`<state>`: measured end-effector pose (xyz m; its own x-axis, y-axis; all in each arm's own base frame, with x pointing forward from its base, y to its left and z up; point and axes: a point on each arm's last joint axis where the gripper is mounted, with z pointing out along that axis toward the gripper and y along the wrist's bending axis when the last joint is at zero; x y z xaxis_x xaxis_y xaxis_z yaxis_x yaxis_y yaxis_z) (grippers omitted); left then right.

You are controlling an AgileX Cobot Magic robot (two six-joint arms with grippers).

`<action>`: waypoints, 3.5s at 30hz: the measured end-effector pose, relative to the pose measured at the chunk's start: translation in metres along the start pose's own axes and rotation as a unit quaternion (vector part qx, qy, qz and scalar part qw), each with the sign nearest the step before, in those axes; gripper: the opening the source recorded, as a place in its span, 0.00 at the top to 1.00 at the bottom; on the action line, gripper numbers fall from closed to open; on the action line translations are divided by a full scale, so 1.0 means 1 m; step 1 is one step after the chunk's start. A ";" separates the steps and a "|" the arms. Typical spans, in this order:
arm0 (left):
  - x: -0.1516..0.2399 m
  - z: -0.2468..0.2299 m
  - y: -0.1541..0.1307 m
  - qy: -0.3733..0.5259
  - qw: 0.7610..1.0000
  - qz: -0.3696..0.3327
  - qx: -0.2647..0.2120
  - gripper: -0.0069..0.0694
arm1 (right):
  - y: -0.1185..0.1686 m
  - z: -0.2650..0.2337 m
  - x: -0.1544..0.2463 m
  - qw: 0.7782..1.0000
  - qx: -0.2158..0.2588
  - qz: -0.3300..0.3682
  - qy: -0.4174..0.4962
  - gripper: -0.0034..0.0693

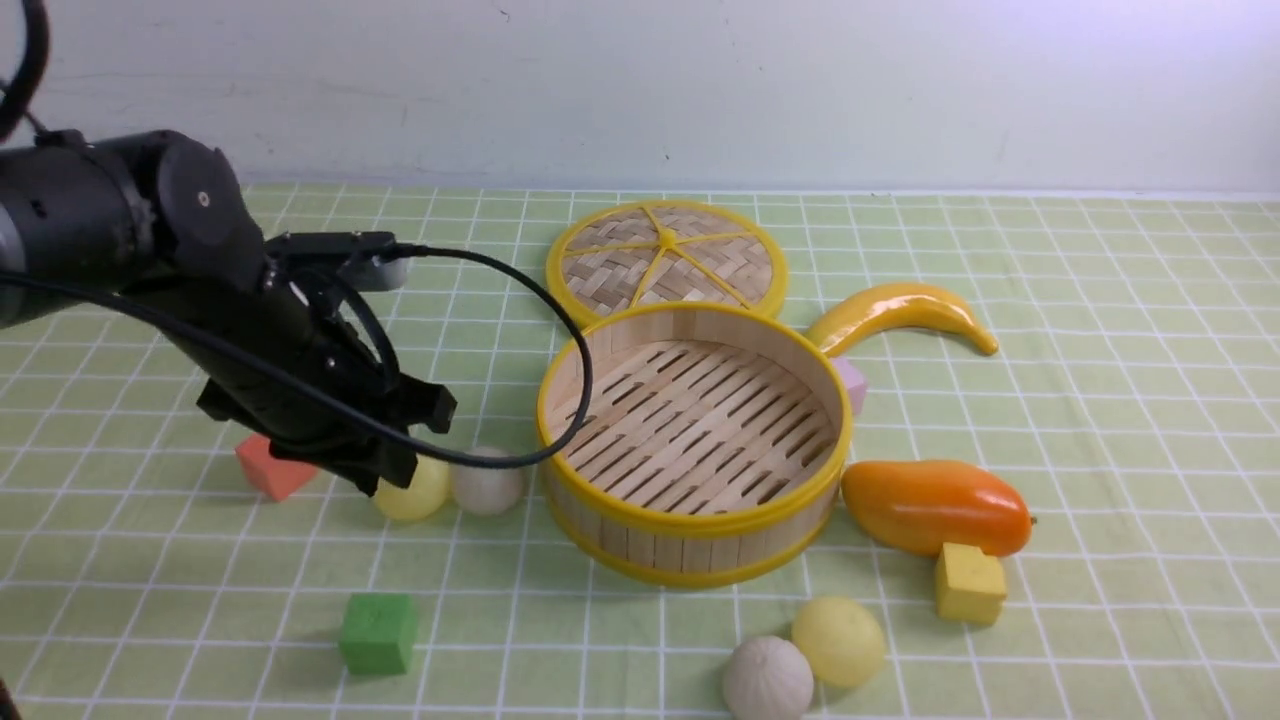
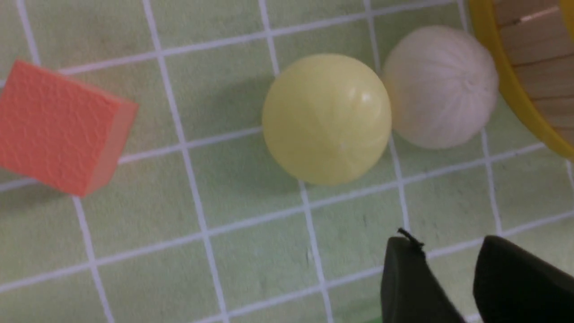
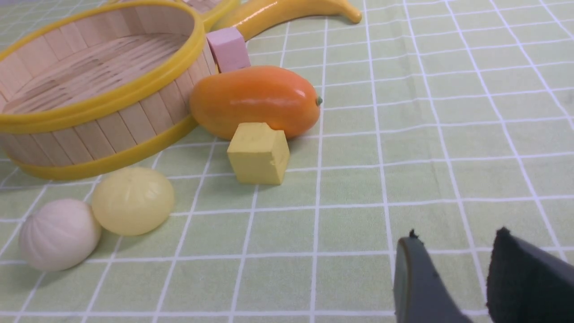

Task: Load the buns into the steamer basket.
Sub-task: Use the left arm to grab a steamed stuffed bun, then use the left arm to put the steamed stuffed bun into the steamer, then use the left arm to grab a steamed stuffed bun

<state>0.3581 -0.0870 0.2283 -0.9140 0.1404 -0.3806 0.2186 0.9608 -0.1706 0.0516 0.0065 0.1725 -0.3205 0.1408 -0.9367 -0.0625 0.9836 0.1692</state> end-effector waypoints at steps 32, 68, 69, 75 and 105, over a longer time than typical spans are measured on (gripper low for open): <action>-0.011 0.052 0.015 -0.038 0.999 0.011 -0.032 0.89 | 0.000 0.000 0.000 1.000 0.000 0.000 0.000 0.62; -0.081 0.073 -0.106 -0.070 0.986 0.148 0.028 0.72 | 0.000 0.000 0.000 1.000 0.000 0.000 0.000 0.62; -0.083 0.069 -0.107 -0.069 0.986 0.149 0.028 0.65 | 0.000 0.000 0.000 1.000 0.000 0.000 0.000 0.62; -0.089 0.039 -0.111 -0.064 0.989 0.128 0.030 0.29 | 0.000 0.000 0.000 1.000 0.000 0.000 0.000 0.62; -0.027 0.030 -0.044 -0.001 0.999 0.042 -0.027 0.57 | 0.000 0.000 0.000 1.000 0.000 0.000 0.000 0.62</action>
<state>0.3829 -0.1402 0.2191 -0.8923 0.2208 -0.3938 0.2763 0.9569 -0.0895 0.0516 0.0065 0.1725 -0.3205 0.1408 -0.9367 -0.0625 0.9836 0.1692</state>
